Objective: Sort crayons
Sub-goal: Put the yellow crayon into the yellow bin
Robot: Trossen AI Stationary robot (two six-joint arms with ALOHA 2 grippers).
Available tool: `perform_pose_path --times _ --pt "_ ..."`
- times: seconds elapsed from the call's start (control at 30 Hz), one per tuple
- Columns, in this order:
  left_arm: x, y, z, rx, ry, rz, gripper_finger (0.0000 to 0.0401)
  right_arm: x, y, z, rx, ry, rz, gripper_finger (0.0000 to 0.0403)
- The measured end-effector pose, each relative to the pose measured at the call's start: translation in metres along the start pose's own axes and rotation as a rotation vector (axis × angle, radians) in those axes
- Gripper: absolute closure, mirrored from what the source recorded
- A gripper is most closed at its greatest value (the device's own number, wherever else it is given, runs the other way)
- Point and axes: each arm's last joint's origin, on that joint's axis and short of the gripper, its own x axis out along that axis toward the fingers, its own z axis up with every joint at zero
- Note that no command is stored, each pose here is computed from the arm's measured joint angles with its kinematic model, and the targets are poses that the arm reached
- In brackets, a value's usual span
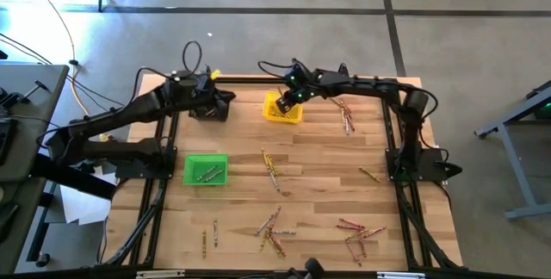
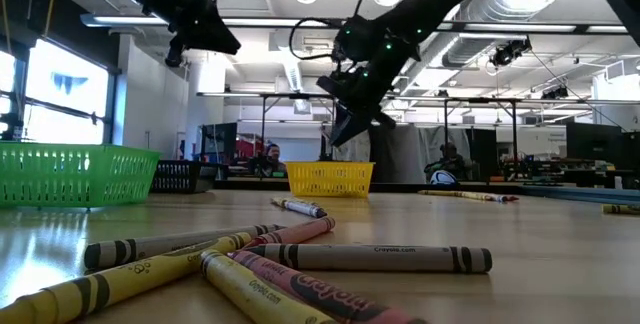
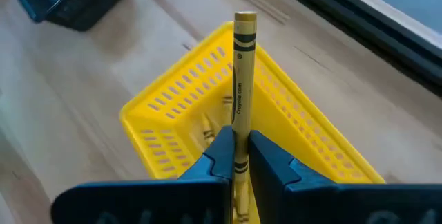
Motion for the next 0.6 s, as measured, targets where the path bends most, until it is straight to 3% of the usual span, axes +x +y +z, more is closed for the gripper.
perform_pose_path --times 0.3,0.6 --pt "-0.005 0.027 0.017 0.107 -0.117 0.118 0.0353 0.014 -0.002 -0.006 -0.015 0.059 0.010 0.0382" --pt "-0.012 0.044 0.035 0.172 -0.281 0.195 0.0353 0.014 -0.002 -0.006 0.087 0.059 0.008 0.0315"
